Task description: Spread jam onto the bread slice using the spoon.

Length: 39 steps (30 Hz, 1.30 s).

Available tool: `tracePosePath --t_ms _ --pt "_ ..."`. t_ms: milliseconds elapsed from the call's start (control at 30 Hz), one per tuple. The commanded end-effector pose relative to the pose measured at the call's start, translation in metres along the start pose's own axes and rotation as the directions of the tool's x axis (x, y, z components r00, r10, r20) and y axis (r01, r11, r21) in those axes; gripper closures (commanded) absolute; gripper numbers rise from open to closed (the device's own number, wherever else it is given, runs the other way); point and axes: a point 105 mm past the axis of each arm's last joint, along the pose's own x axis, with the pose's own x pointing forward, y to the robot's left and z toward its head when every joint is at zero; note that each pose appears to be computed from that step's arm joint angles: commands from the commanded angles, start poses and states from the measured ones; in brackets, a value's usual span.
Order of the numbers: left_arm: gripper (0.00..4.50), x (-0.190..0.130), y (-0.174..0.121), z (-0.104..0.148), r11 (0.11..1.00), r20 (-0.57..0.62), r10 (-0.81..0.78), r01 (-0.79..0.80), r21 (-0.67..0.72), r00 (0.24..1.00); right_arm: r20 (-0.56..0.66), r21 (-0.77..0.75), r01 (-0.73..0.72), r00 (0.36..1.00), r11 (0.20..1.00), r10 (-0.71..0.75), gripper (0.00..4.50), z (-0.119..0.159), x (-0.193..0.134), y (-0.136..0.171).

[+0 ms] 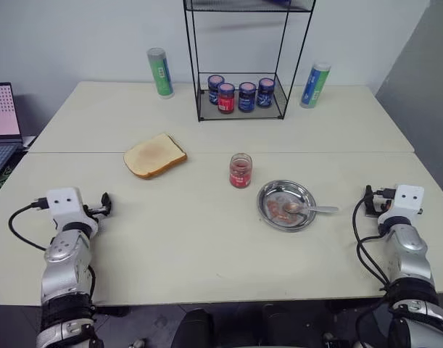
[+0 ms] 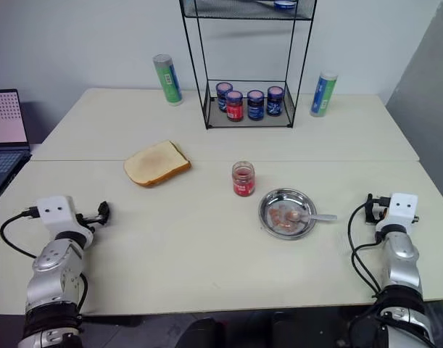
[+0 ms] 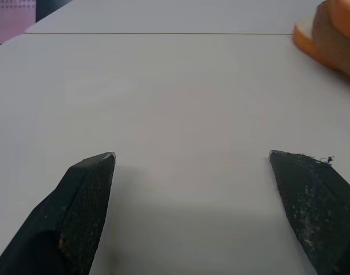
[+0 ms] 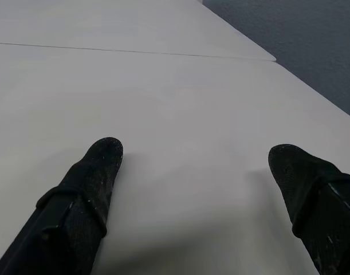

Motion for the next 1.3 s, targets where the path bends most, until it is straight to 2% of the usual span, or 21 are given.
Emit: tracePosePath --t_ms 33,267,400,567,700,767,833,867,933,1000,1100,1133,1200,1300 --pt "0.00 0.005 -0.009 0.010 0.998 0.022 -0.039 0.038 0.051 0.999 -0.031 0.006 0.015 0.999 1.000 -0.014 0.01 -0.011 -0.009 -0.003" --pt "0.00 0.009 -0.012 0.012 0.997 0.022 -0.069 0.068 0.042 0.997 -0.033 0.001 0.044 0.998 0.999 -0.044 0.01 -0.013 -0.017 -0.014" --pt "0.00 0.014 -0.015 0.022 0.994 0.033 -0.099 0.097 0.056 0.995 -0.041 -0.027 0.040 0.998 0.999 -0.041 0.01 -0.016 -0.020 -0.015" --pt "0.00 0.014 -0.015 0.029 0.991 0.047 -0.128 0.125 0.053 0.991 -0.004 -0.028 0.058 0.998 0.998 -0.058 0.01 -0.003 -0.019 -0.024" --pt "0.00 0.014 -0.005 0.045 0.988 0.072 -0.153 0.150 0.042 0.986 0.118 -0.053 0.016 0.993 0.998 -0.010 0.01 0.046 -0.016 -0.021" --pt "0.00 0.014 -0.007 0.063 0.974 0.091 -0.225 0.220 0.059 0.970 0.252 -0.067 -0.136 0.956 0.988 0.148 0.01 0.106 -0.016 0.003" --pt "0.00 0.016 -0.011 0.078 0.953 0.092 -0.296 0.289 0.088 0.951 0.323 -0.105 -0.353 0.872 0.930 0.367 0.01 0.154 -0.027 0.039" --pt "0.00 0.017 -0.013 0.081 0.946 0.086 -0.317 0.308 0.098 0.945 0.326 -0.123 -0.425 0.837 0.897 0.441 0.01 0.164 -0.033 0.052" --pt "0.00 0.021 -0.022 0.091 0.913 0.056 -0.395 0.385 0.137 0.917 0.276 -0.185 -0.649 0.686 0.738 0.673 0.01 0.183 -0.059 0.096" --pt "0.00 0.023 -0.030 0.100 0.884 0.039 -0.451 0.440 0.155 0.892 0.193 -0.187 -0.812 0.521 0.553 0.831 0.01 0.184 -0.090 0.126" --pt "0.00 0.028 -0.041 0.110 0.846 0.017 -0.516 0.507 0.164 0.856 0.025 -0.163 -0.955 0.246 0.247 0.969 0.01 0.169 -0.140 0.153" --pt "0.00 0.029 -0.044 0.110 0.836 0.008 -0.532 0.524 0.166 0.847 -0.011 -0.152 -0.971 0.191 0.187 0.982 0.01 0.166 -0.151 0.156" --pt "0.00 0.037 -0.053 0.109 0.822 -0.013 -0.547 0.540 0.182 0.837 -0.048 -0.127 -0.985 0.121 0.114 0.991 0.01 0.161 -0.162 0.164" --pt "0.00 0.046 -0.060 0.105 0.808 -0.044 -0.556 0.552 0.205 0.830 -0.063 -0.119 -0.988 0.105 0.097 0.992 0.01 0.159 -0.165 0.170"
